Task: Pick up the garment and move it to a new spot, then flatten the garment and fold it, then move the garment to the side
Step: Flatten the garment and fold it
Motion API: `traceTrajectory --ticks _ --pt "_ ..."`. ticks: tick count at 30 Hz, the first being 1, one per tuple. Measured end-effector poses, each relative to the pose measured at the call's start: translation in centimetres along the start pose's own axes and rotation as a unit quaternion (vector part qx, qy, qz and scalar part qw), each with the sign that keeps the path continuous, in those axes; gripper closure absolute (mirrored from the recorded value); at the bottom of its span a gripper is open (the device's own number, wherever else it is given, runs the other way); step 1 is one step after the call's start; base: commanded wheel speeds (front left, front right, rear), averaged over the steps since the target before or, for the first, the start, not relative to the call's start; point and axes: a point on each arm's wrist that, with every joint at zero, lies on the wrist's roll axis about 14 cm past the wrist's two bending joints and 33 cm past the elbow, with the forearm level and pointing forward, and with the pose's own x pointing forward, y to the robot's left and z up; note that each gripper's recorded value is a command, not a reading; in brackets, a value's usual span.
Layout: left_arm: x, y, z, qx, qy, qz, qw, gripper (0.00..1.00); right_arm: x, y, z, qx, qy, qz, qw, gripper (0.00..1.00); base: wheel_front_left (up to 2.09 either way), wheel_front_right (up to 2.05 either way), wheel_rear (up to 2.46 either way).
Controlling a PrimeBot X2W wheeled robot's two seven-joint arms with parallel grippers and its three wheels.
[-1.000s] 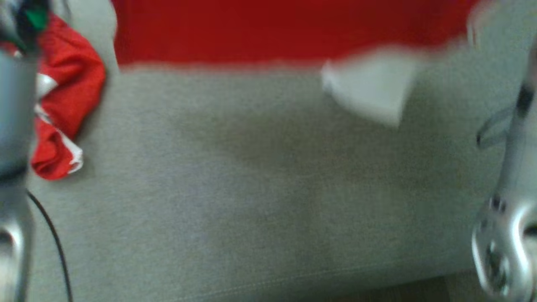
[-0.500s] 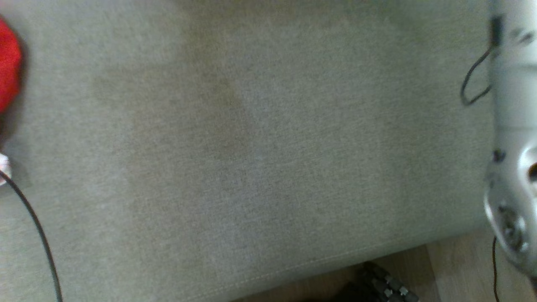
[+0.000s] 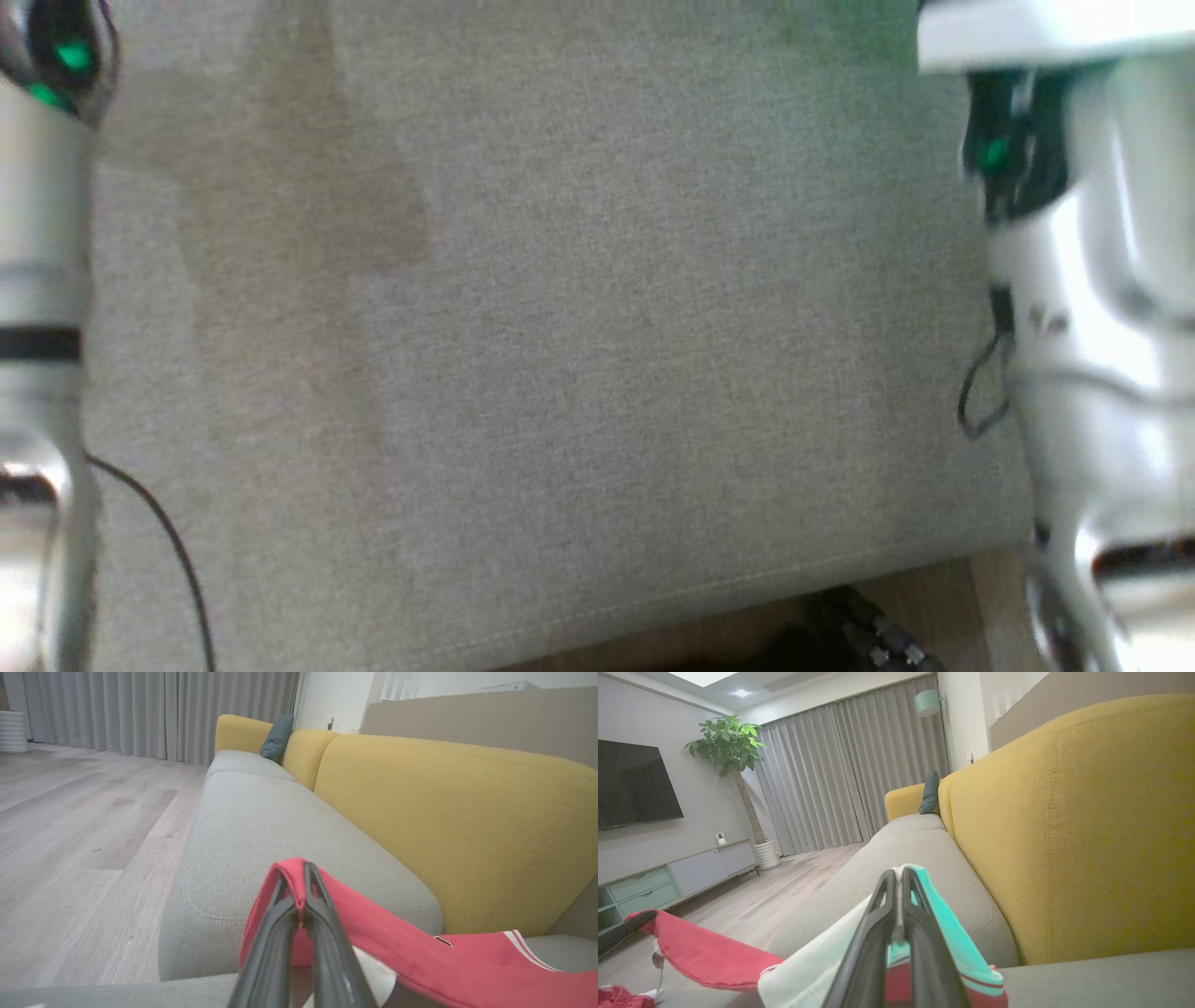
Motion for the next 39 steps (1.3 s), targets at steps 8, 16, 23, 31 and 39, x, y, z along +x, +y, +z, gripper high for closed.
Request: traceTrajectory --ticks 8,16,23,31,39 --pt "-7.0 -2.4 -0.2 -0.044 0.006 -0.011 0.999 1.0 -7.8 -0.2 -0.4 0.021 0.02 -0.035 0.999 1.0 0.0 0.0 0.0" --pt "-16.5 -4.4 0.8 -0.07 0.006 0.004 0.998 1.0 -16.7 -0.3 -0.1 0.035 0.047 -0.078 0.995 1.0 0.0 0.0 0.0" --pt "-24.3 -6.6 0.3 -0.077 0.028 0.022 0.996 1.0 -22.9 0.5 0.0 0.049 0.08 -0.096 0.991 1.0 0.0 0.0 0.0" --pt "-29.7 -8.3 -0.5 -0.097 0.05 0.039 0.993 1.0 -26.2 1.9 1.5 0.023 0.109 -0.083 0.99 1.0 0.0 0.0 0.0" --pt "-32.6 -8.0 -2.0 -0.111 0.083 0.067 0.988 1.0 -29.3 1.5 -0.1 0.036 0.162 -0.104 0.981 1.0 0.0 0.0 0.0"
